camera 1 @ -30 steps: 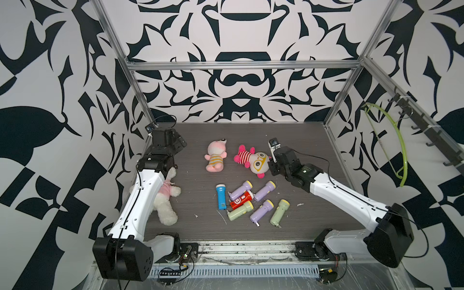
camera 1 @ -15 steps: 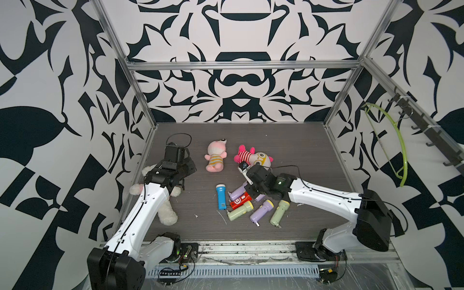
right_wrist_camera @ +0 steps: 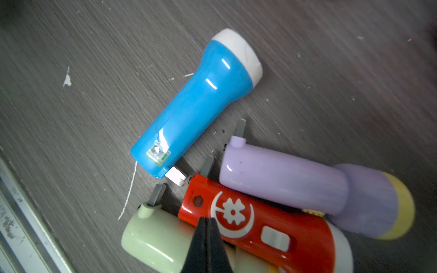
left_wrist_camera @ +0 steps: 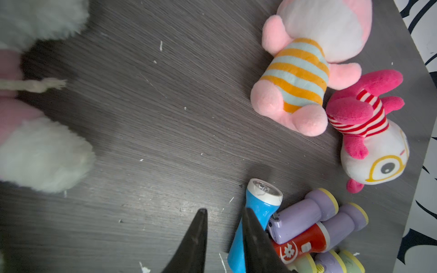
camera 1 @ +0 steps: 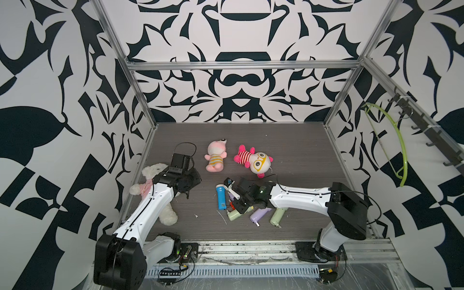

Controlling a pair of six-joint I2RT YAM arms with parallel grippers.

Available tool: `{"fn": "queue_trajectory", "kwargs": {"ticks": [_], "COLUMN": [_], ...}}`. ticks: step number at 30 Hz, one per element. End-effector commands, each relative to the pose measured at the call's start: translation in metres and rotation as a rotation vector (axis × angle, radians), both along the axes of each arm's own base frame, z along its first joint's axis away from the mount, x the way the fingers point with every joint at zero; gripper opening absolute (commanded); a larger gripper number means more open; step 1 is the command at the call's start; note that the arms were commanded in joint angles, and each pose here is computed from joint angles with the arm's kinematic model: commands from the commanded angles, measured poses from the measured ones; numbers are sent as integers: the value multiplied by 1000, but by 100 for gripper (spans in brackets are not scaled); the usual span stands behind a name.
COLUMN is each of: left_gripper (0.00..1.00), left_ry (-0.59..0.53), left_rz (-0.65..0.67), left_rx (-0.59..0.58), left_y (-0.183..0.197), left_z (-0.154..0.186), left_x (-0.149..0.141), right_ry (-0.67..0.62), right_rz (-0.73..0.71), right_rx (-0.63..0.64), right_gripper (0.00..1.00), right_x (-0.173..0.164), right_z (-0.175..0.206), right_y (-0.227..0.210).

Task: Close the plug at the bottom of the flashlight
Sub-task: Adjust the flashlight at the center of the board.

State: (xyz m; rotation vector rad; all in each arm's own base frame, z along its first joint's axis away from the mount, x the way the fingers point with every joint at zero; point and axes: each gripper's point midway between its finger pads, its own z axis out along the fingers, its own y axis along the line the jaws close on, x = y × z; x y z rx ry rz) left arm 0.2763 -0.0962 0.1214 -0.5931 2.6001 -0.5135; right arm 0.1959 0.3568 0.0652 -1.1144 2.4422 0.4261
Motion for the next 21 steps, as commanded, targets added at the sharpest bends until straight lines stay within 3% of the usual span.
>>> {"fn": "queue_trajectory", "kwargs": {"ticks": [1,14,16,18,21], "left_gripper": [29,28,33,47,53], "left_ry": [22,58,50,35,2], "left_rz": [-13,14,18,34,68], "left_rx": [-47,22,45,82,136], "left_y": [-12,-3,2,9,22], "left_z": [-8,-15,-11,-4,8], "left_x": [0,6,6,6,5], "right_ry": [6,34,44,60,82], "right_rz": [13,42,50,59,76], "right_rx": [94,33,33,39,42], "right_gripper": [0,0,0,0,0], "right_x": [3,7,7,6,2], "right_z": [20,-6,-8,-11,-14], "right_y": [28,43,46,51,58]}}
